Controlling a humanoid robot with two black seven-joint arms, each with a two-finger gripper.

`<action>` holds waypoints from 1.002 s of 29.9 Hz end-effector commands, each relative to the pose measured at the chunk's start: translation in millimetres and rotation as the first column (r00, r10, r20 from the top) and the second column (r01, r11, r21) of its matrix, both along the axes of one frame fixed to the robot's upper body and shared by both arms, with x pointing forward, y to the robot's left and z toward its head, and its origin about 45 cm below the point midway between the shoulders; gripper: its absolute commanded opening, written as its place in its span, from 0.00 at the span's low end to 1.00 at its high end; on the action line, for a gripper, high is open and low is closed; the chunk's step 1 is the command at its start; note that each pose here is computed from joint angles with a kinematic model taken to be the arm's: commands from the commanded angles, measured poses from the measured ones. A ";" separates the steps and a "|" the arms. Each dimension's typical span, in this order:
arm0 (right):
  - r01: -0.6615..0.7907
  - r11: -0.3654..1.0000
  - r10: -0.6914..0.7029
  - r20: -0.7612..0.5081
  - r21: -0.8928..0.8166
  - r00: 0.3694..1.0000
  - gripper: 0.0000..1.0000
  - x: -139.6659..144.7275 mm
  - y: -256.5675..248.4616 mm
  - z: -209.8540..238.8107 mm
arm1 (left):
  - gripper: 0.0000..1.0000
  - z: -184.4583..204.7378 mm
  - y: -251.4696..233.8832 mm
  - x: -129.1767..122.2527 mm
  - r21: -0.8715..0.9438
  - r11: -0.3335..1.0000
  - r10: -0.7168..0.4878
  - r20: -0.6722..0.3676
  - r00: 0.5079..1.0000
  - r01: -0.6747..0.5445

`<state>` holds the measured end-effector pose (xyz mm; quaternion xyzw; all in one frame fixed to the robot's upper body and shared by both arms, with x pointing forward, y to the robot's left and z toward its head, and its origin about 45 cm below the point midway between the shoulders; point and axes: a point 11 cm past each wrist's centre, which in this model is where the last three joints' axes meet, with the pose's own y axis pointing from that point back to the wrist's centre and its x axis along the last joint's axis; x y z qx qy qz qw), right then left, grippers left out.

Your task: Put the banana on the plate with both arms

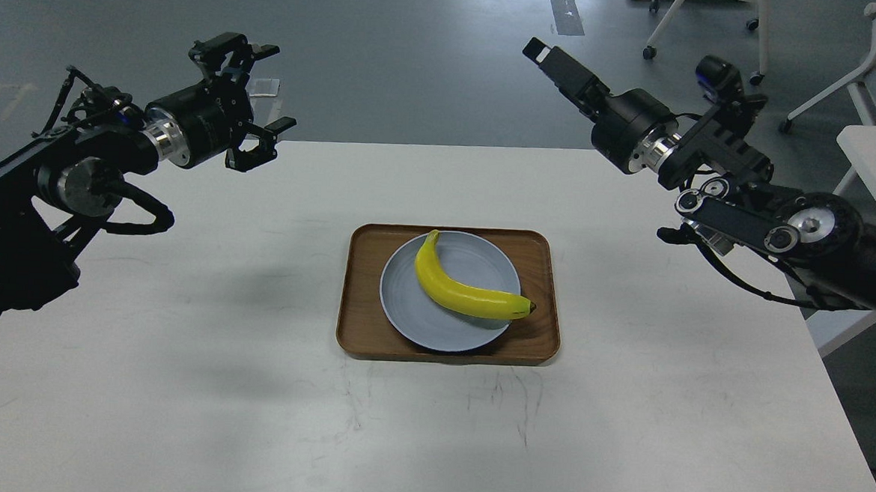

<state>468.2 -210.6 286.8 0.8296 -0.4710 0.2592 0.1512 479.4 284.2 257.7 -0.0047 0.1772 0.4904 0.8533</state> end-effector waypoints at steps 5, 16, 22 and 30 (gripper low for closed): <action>0.229 0.868 -0.059 -0.366 0.441 0.929 0.98 -4.1 -11.6 -0.9 | 0.98 -18.7 -7.0 -14.4 -0.104 0.994 0.007 -0.016 1.000 -0.008; 0.335 0.789 -0.017 -0.526 0.515 0.850 1.00 -10.5 -10.3 -10.5 | 0.98 -38.7 -12.6 -35.8 -0.160 0.987 0.022 -0.071 0.997 -0.033; 0.337 0.794 -0.007 -0.546 0.506 0.838 1.00 -9.6 -12.4 -13.1 | 0.98 -41.9 -11.3 -37.4 -0.160 0.986 0.026 -0.078 0.997 -0.038; 0.335 0.808 -0.010 -0.557 0.485 0.831 1.00 -6.2 -9.9 -12.7 | 0.98 -46.2 -14.4 -38.7 -0.163 0.986 0.027 -0.090 0.996 -0.042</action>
